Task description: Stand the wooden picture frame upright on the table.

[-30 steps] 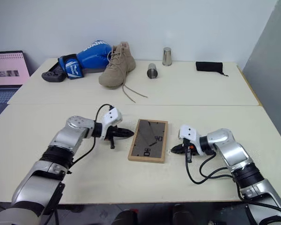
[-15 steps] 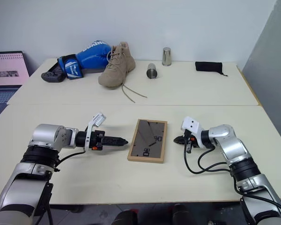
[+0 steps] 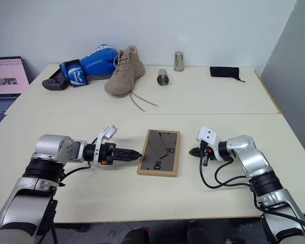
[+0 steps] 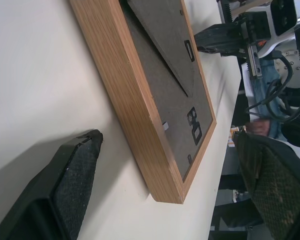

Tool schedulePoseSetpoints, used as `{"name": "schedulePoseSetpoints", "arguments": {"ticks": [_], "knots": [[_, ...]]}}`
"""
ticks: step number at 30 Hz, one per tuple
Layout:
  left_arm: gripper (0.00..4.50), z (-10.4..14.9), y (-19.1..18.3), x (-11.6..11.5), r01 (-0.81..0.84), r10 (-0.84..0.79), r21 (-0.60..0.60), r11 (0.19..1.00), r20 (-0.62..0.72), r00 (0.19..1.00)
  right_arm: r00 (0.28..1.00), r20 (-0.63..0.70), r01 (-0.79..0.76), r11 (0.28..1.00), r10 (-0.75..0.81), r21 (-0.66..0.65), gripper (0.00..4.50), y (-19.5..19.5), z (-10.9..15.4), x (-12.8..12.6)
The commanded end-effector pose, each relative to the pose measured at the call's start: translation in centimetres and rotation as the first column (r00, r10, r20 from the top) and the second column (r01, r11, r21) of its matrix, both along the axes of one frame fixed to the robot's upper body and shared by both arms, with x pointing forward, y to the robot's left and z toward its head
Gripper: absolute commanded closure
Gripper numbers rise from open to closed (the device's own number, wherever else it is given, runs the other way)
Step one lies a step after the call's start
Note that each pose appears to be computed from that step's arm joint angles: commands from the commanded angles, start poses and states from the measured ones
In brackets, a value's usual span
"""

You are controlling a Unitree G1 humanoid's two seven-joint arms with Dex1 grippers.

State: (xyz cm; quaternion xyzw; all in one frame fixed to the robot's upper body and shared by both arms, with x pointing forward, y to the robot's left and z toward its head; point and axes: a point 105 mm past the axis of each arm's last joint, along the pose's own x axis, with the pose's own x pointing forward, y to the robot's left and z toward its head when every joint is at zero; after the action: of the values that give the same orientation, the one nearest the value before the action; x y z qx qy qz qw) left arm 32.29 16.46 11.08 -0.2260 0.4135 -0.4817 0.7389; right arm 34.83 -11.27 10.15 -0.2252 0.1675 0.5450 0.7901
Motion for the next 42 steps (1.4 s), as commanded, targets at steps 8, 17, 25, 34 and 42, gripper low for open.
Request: {"name": "schedulePoseSetpoints", "arguments": {"ticks": [8, 17, 25, 34, 42], "knots": [[0.03, -0.1, -2.4, -0.8, 0.093, -0.093, -0.021, 0.995, 0.006, 0.996, 0.996, 0.071, -0.056, 0.997, 0.052, 0.058, 4.5, 4.8, 1.7, 0.7], [0.03, 0.5, -2.8, -0.7, 0.093, -0.092, -0.051, 0.994, 0.021, 0.996, 0.997, 0.063, -0.051, 0.995, 0.046, 0.091, 4.5, 5.9, 2.0, 1.0], [0.49, 0.7, -2.8, -0.8, 0.104, -0.102, -0.046, 0.993, 0.06, 0.993, 0.998, 0.066, -0.03, 0.995, 0.024, 0.091, 4.5, 5.6, 2.0, 1.4], [2.52, 1.2, -2.7, -0.8, 0.114, -0.108, -0.055, 0.992, 0.09, 0.99, 0.998, 0.059, -0.004, 0.995, -0.003, 0.103, 4.5, 4.7, 2.1, 1.5], [3.2, 3.5, -2.4, 1.0, 0.062, -0.052, -0.035, 0.997, 0.244, 0.968, 0.999, 0.035, 0.037, 0.992, -0.041, 0.119, 4.5, 1.7, 3.0, 1.0]]}}
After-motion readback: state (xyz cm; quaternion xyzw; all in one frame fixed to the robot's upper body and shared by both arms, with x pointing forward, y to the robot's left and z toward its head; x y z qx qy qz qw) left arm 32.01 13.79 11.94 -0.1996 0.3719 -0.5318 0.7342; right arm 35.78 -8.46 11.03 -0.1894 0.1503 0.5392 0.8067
